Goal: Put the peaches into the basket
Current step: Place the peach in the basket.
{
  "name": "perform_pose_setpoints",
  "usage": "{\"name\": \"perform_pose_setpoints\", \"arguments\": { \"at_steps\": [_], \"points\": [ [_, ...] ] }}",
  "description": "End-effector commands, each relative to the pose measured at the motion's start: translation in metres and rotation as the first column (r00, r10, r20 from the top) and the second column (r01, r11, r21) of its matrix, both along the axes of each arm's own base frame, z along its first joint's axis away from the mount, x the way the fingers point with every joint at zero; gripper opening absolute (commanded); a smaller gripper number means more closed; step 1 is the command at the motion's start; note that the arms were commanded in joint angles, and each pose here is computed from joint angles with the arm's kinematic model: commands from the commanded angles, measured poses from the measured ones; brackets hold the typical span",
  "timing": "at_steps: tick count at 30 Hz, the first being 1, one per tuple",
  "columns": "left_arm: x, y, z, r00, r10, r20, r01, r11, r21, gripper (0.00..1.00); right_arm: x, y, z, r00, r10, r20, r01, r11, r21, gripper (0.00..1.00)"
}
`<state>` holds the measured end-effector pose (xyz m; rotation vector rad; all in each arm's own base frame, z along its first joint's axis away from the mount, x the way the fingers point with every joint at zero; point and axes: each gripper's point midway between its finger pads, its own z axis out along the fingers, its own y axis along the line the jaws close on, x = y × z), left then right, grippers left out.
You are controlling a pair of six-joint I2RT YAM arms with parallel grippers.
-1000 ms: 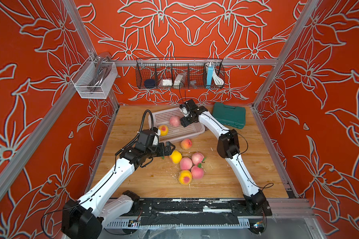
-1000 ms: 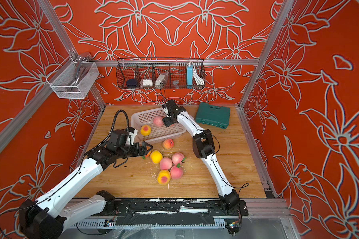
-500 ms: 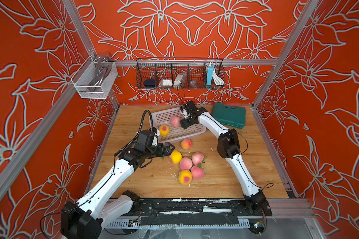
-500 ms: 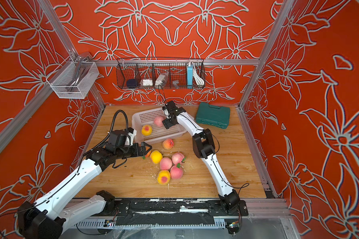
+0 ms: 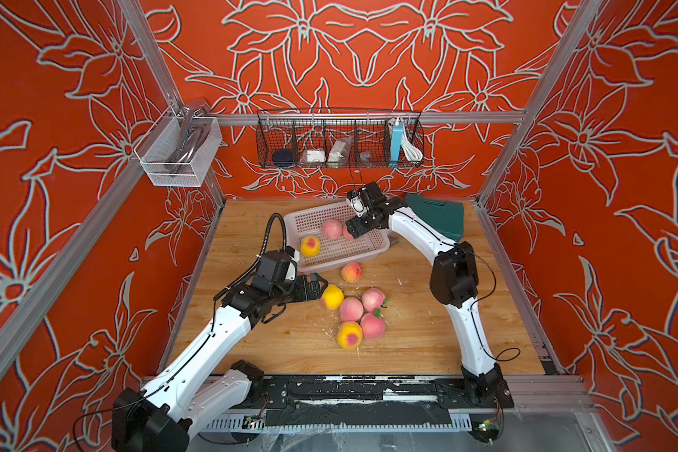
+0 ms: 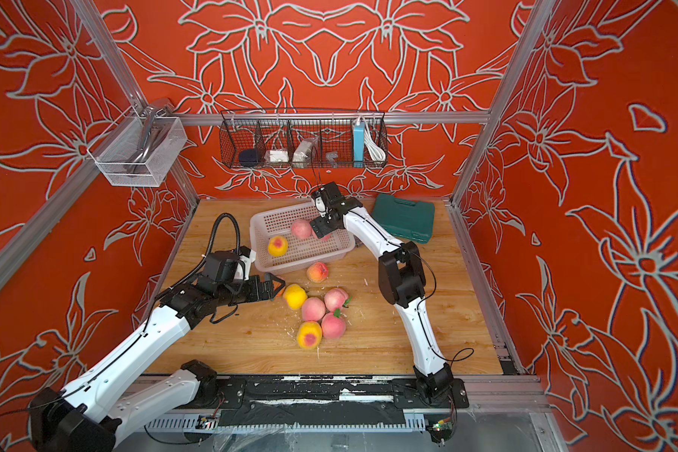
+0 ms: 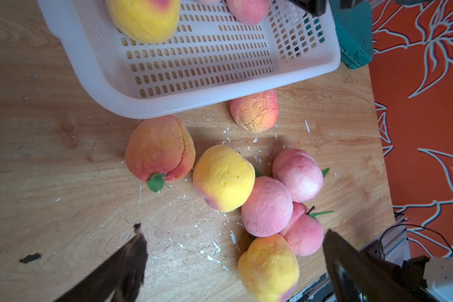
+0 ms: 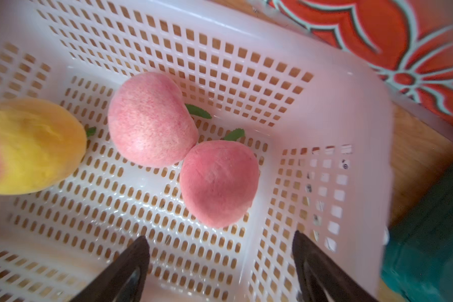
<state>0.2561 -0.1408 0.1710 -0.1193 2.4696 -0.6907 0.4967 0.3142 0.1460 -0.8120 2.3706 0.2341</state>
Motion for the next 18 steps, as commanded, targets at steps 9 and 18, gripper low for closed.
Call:
{"name": "perform_pose_setpoints", "arguments": {
  "at_steps": [9,18],
  "points": [
    [-0.003,0.007,-0.004,0.998,0.053,-0.015,-0.053,0.999,-0.012,0.99,-0.075,-0.034,0.075,0.994,-0.062,0.091,0.041,0.975,0.216,0.89],
    [0.004,0.016,-0.032,0.989,0.139,-0.056,-0.138,0.99,0.007,0.98,-0.143,-0.063,0.085,0.989,-0.065,0.133,0.014,0.937,0.35,0.91]
  ]
}}
